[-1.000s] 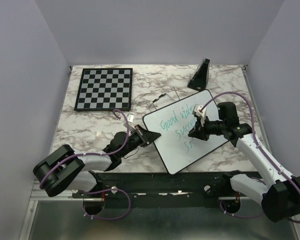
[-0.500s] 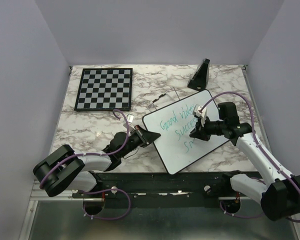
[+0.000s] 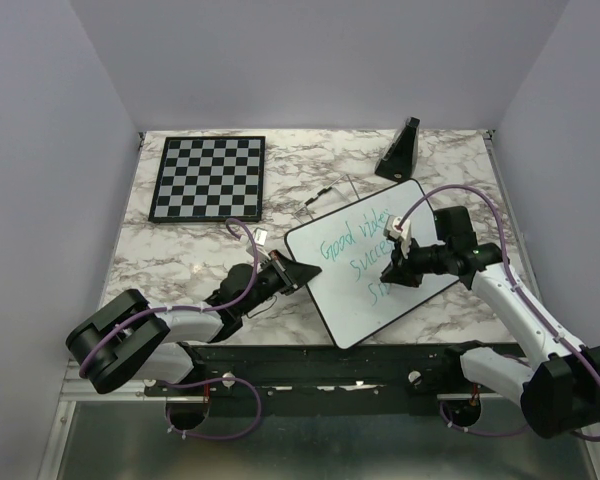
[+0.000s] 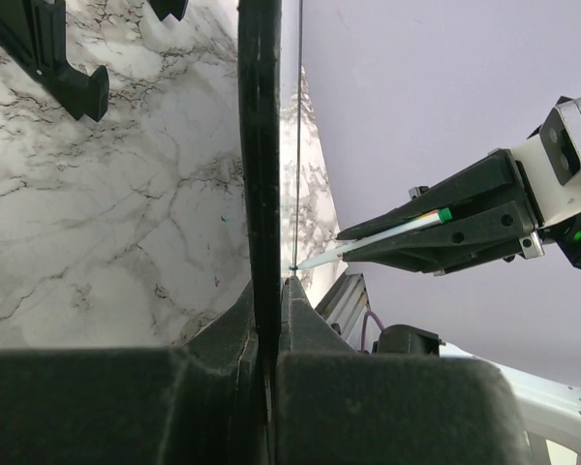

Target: Write a sentence on the whiteboard

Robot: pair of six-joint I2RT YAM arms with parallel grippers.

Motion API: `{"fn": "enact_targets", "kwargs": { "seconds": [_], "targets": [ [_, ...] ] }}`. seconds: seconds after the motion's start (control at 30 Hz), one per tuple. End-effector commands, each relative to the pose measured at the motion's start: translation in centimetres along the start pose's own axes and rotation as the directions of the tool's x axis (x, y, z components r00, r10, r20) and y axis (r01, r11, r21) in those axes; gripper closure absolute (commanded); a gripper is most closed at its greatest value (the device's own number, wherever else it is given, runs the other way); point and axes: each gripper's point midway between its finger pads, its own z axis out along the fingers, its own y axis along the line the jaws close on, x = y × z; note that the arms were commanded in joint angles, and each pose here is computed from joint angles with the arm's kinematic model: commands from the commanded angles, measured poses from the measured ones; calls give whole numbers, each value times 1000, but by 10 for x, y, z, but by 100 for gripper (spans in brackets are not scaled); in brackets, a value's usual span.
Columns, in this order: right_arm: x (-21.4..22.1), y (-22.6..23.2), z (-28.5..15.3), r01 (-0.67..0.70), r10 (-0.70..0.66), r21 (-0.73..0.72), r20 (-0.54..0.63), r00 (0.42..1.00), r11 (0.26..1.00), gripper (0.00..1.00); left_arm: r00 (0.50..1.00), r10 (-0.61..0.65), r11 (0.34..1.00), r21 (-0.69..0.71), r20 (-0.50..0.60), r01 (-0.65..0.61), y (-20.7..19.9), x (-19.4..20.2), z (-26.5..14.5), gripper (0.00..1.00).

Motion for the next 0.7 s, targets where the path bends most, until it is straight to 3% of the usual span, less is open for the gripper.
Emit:
{"fn": "enact_targets", "kwargs": {
  "seconds": [0.0, 0.4, 0.67],
  "targets": [
    [-15, -6, -3, 16, -17, 20, 35, 999, 1000, 99, 998, 29, 992, 120, 51, -35, -33, -13, 3, 100],
    [-34, -29, -7, 12, -23, 126, 85, 996, 992, 100, 998, 31, 992, 118, 52, -37, -33, -13, 2, 100],
    [-25, -41, -11, -27, 13, 186, 75, 997, 982, 99, 998, 31, 992, 119, 54, -37, -32, -13, 1, 100]
  ]
}}
